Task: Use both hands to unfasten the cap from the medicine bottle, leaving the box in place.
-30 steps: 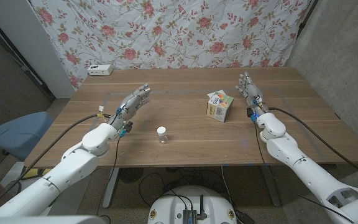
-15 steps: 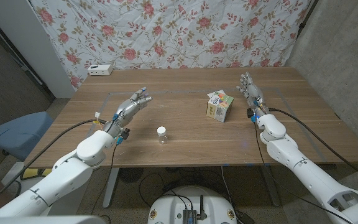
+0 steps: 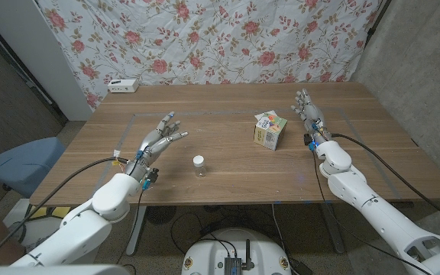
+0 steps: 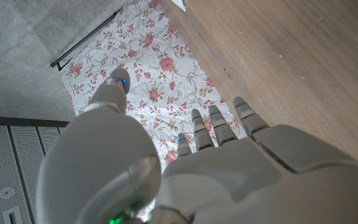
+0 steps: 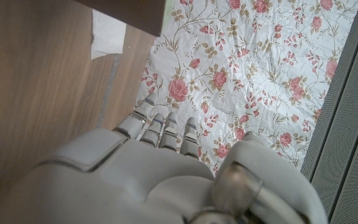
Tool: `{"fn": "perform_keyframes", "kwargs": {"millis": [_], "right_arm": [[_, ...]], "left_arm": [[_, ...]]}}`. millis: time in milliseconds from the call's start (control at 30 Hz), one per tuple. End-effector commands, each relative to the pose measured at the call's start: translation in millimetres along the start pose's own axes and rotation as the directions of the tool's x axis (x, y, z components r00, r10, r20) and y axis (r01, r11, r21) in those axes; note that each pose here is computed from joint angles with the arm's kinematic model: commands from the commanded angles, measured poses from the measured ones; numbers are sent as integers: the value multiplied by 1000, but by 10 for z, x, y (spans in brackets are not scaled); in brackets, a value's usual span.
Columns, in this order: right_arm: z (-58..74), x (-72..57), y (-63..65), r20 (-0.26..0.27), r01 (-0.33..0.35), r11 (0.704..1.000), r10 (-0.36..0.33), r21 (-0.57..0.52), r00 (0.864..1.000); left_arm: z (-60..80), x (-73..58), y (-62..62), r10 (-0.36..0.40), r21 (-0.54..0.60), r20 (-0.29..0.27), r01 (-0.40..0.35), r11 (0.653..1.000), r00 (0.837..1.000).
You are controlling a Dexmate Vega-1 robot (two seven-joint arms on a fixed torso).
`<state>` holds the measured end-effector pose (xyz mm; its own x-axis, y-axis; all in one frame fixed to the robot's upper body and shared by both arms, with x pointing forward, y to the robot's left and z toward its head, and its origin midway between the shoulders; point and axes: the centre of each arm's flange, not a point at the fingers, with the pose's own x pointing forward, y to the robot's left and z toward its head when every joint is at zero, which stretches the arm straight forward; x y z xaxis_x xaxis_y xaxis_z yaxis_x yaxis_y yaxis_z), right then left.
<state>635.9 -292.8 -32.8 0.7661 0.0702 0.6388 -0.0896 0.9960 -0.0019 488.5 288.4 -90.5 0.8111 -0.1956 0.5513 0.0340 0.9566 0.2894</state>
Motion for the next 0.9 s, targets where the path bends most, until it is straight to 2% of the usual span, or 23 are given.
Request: {"fn": "perform_keyframes", "kwargs": {"millis": [33,500,733,900], "right_arm": [[-37,-38,-22,7,8,1000,-8,3,1000],[-41,-47,-79,18,8,1000,-8,-3,1000],[-59,-55,-89,27,16,1000,-16,0,1000],[-84,-88,-95,32,28,1000,-28,3,999]], "left_arm": [[-7,-229,-144,8,29,-24,-7,1000,1000],[-41,-410,-299,71,90,-26,-69,994,997],[-64,-448,-358,110,161,-21,-105,981,994],[-110,-445,-413,105,171,-19,-101,980,994]]}}
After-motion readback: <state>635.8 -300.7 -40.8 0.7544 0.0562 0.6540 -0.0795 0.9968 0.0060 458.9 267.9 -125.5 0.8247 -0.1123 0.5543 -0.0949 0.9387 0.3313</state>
